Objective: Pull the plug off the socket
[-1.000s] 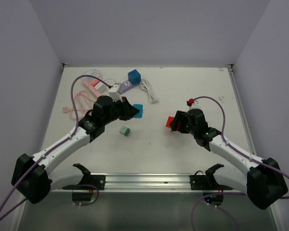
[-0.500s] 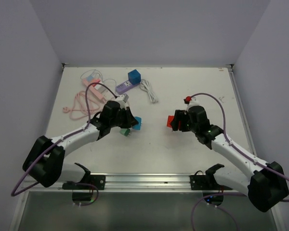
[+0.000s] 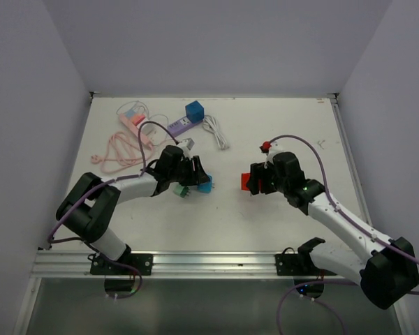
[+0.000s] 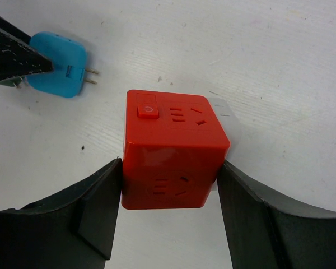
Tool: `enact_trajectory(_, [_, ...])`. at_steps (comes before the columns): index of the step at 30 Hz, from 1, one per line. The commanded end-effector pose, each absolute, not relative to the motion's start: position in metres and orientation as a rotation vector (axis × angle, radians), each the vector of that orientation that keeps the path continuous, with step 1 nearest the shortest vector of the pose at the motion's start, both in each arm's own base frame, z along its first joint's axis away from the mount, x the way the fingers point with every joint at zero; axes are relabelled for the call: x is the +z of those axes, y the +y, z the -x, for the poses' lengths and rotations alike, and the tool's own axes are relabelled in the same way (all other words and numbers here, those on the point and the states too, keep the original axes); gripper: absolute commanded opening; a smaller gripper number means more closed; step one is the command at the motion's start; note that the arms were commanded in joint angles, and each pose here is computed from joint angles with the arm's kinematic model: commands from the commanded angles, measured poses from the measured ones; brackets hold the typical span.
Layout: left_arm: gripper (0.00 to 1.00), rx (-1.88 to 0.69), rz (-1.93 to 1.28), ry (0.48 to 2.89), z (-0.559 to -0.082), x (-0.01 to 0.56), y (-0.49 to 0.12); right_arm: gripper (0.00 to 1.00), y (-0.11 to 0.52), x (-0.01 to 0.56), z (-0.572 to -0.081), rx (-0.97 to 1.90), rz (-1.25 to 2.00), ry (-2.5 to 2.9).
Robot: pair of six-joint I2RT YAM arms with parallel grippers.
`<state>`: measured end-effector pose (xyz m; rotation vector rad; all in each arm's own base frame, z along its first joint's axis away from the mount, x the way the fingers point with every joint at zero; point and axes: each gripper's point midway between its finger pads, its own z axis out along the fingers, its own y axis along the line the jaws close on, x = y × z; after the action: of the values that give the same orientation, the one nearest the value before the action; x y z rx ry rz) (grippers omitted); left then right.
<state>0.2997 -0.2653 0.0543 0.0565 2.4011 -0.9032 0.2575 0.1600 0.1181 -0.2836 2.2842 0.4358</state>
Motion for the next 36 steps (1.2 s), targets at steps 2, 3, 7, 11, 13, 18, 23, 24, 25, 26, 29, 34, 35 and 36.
enact_trajectory(2, [0.64,-0.946,-0.02,2.353,-0.299,0.061,-0.264,0.0,0.176,0.138,-0.263,0.474,0.379,2.226])
enact_trajectory(3, [0.74,-0.941,-0.011,2.359,-0.297,0.06,-0.261,0.0,0.177,0.137,-0.263,0.473,0.384,2.228])
enact_trajectory(7, [0.94,-0.949,-0.009,2.331,-0.292,0.076,-0.258,0.0,0.187,0.134,-0.264,0.486,0.425,2.236])
enact_trajectory(11, [1.0,-0.974,0.016,2.299,-0.29,0.098,-0.257,0.0,0.202,0.139,-0.265,0.495,0.498,2.211])
enact_trajectory(13, [1.0,-0.999,0.031,2.288,-0.288,0.109,-0.259,0.0,0.21,0.138,-0.264,0.499,0.541,2.206])
enact_trajectory(18, [0.99,-1.123,0.037,2.277,-0.281,0.132,-0.276,0.0,0.232,0.14,-0.26,0.512,0.669,2.165])
enact_trajectory(23, [0.99,-1.235,-0.025,2.28,-0.272,0.152,-0.298,0.0,0.25,0.145,-0.259,0.541,0.748,2.116])
enact_trajectory(24, [1.0,-1.244,-0.027,2.275,-0.272,0.155,-0.3,0.0,0.251,0.147,-0.26,0.54,0.746,2.108])
enact_trajectory(25, [1.0,-1.251,-0.029,2.269,-0.273,0.158,-0.301,0.0,0.253,0.151,-0.262,0.541,0.748,2.091])
enact_trajectory(26, [1.0,-1.259,-0.023,2.263,-0.273,0.16,-0.302,0.0,0.253,0.153,-0.263,0.541,0.748,2.08])
enact_trajectory(29, [1.0,-1.288,-0.034,2.261,-0.273,0.162,-0.307,0.0,0.259,0.161,-0.264,0.569,0.757,2.045])
enact_trajectory(34, [1.0,-1.324,-0.056,2.284,-0.272,0.158,-0.32,0.0,0.269,0.171,-0.264,0.615,0.766,1.987])
enact_trajectory(35, [1.0,-1.326,-0.06,2.29,-0.272,0.157,-0.322,0.0,0.27,0.172,-0.263,0.621,0.767,1.982])
enact_trajectory(36, [1.0,-1.325,-0.067,2.297,-0.273,0.157,-0.325,0.0,0.272,0.173,-0.263,0.624,0.772,1.975])
